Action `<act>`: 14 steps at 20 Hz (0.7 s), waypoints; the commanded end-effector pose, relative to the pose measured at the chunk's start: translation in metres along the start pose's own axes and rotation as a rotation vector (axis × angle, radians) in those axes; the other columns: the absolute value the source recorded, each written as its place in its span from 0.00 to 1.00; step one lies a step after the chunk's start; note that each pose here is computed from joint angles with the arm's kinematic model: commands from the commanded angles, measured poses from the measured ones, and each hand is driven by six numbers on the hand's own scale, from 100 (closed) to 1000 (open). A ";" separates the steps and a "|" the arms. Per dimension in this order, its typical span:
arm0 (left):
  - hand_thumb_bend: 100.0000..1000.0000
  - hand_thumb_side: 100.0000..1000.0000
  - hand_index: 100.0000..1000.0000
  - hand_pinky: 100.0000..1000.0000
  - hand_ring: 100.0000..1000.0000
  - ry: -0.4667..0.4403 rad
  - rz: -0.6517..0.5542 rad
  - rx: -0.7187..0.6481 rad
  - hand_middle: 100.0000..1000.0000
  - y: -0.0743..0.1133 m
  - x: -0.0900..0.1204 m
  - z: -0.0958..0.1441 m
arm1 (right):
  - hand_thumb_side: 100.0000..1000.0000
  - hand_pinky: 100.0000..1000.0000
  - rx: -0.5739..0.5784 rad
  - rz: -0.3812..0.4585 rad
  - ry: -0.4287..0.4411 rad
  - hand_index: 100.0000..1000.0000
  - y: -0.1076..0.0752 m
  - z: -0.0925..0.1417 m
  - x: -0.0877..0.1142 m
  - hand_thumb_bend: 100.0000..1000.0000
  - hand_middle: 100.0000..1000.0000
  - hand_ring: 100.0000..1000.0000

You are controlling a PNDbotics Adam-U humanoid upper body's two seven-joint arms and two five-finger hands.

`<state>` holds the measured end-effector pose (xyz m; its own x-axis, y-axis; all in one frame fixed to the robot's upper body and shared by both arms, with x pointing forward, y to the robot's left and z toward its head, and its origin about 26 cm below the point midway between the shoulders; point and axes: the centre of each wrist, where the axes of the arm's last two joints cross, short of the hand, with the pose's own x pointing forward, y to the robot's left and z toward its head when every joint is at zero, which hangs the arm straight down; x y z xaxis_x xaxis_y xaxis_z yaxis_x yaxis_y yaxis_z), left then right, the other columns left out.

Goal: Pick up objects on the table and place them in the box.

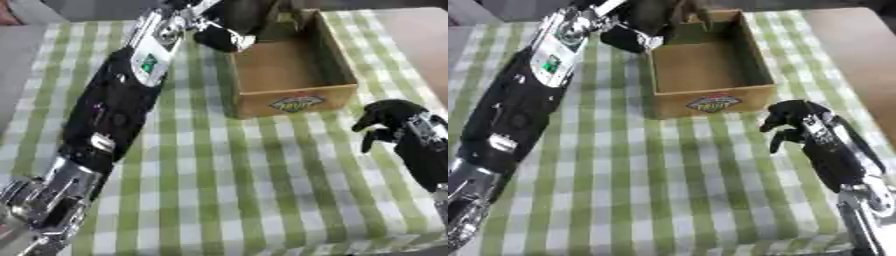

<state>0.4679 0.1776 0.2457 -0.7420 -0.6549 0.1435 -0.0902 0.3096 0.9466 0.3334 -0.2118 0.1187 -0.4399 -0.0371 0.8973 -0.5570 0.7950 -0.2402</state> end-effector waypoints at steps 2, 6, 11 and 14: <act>0.00 0.20 0.32 0.09 0.02 0.010 -0.075 0.052 0.12 0.009 -0.005 -0.005 | 0.74 0.31 0.037 0.017 -0.039 0.67 0.002 -0.009 0.010 0.00 0.50 0.57; 0.00 0.19 0.34 0.11 0.04 0.046 -0.142 0.049 0.13 0.005 -0.017 -0.001 | 0.74 0.31 0.052 0.017 -0.052 0.67 0.004 -0.014 0.013 0.00 0.50 0.57; 0.00 0.18 0.38 0.15 0.07 0.083 -0.192 0.010 0.16 -0.003 -0.030 0.006 | 0.75 0.31 0.062 0.018 -0.061 0.67 0.005 -0.017 0.015 0.00 0.50 0.57; 0.00 0.18 0.41 0.19 0.11 0.093 -0.215 -0.017 0.19 -0.009 -0.034 0.009 | 0.75 0.31 0.062 0.018 -0.062 0.67 0.005 -0.018 0.015 0.00 0.50 0.57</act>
<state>0.4869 0.1969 0.2143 -0.6518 -0.7584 -0.0005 -0.1835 0.1570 0.9704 0.3366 -0.1979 0.1281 -0.4610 -0.0594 0.8854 -0.5936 0.7623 -0.2579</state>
